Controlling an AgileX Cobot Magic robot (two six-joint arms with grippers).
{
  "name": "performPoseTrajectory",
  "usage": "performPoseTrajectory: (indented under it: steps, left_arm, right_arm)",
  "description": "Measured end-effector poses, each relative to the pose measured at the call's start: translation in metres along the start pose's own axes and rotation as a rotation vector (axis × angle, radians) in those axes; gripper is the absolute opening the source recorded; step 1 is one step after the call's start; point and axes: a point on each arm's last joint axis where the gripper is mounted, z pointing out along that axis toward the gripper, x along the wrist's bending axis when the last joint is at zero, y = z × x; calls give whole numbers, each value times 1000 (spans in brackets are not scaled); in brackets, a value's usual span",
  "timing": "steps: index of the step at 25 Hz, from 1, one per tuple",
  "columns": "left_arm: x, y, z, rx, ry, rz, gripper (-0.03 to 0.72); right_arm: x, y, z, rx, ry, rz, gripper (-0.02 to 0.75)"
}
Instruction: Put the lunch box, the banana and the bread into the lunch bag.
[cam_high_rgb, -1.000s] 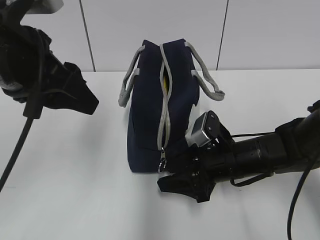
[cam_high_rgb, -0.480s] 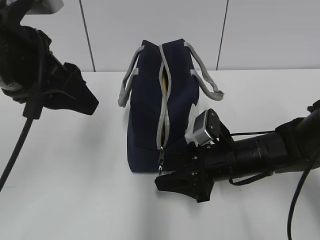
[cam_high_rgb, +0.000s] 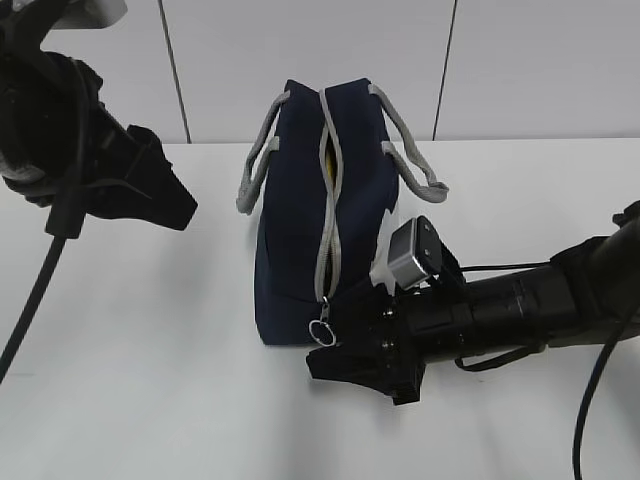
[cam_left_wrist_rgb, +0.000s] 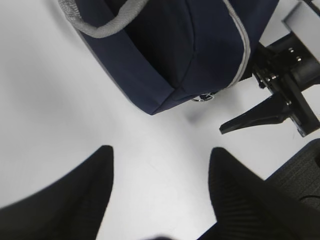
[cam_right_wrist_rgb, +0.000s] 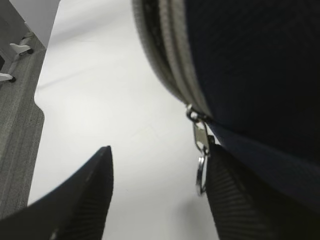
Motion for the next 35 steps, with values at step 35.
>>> performPoseTrajectory:
  steps: [35]
  left_arm:
    - [0, 0, 0, 1, -3, -1, 424]
  right_arm:
    - [-16, -2, 1, 92, -98, 22, 222]
